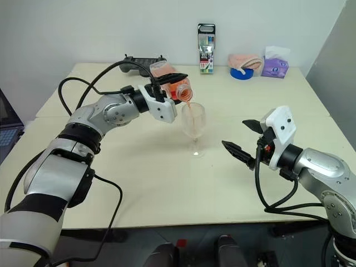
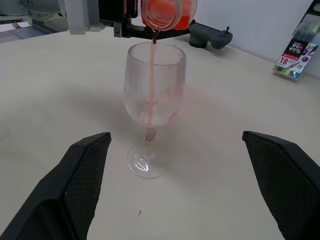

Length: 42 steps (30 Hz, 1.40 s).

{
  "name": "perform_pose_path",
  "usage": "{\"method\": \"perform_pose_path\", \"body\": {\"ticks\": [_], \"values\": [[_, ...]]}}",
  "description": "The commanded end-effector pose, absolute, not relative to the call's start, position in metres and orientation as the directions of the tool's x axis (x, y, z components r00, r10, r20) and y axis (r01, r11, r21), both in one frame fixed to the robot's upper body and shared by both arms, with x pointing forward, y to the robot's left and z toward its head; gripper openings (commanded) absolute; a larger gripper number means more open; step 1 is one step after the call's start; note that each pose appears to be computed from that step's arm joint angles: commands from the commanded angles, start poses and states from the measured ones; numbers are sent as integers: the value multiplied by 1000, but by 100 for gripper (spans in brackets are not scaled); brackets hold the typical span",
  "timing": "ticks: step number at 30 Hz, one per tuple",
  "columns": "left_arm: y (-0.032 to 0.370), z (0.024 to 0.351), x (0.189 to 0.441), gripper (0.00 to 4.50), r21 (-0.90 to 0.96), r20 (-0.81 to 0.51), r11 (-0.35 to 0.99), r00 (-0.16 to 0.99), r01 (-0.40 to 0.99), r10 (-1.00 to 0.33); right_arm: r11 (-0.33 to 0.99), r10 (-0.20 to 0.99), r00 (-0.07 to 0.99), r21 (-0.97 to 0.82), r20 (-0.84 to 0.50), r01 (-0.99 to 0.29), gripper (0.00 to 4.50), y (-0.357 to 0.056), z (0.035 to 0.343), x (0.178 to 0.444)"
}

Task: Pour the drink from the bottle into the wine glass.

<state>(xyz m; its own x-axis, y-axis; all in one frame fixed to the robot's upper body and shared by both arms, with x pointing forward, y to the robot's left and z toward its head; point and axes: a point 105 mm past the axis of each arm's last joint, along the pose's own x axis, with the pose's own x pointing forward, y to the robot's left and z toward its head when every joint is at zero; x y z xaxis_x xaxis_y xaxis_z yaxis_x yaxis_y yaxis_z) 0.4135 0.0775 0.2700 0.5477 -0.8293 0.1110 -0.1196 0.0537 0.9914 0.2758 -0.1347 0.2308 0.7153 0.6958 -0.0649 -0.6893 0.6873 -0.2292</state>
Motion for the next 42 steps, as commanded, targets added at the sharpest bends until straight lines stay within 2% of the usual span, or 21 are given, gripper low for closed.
{"method": "perform_pose_path", "body": {"ticks": [1, 21, 42], "values": [[75, 298, 409, 215, 975, 172, 69, 522, -212, -835, 674, 708, 705, -263, -38, -691, 450, -131, 239, 273], [77, 293, 411, 215, 965, 138, -6, 528, -262, -838, 668, 711, 702, -278, -37, -691, 450, -130, 240, 276], [79, 291, 414, 215, 968, 108, -37, 543, -248, -833, 652, 725, 688, -291, -33, -700, 450, -126, 242, 280]]}}
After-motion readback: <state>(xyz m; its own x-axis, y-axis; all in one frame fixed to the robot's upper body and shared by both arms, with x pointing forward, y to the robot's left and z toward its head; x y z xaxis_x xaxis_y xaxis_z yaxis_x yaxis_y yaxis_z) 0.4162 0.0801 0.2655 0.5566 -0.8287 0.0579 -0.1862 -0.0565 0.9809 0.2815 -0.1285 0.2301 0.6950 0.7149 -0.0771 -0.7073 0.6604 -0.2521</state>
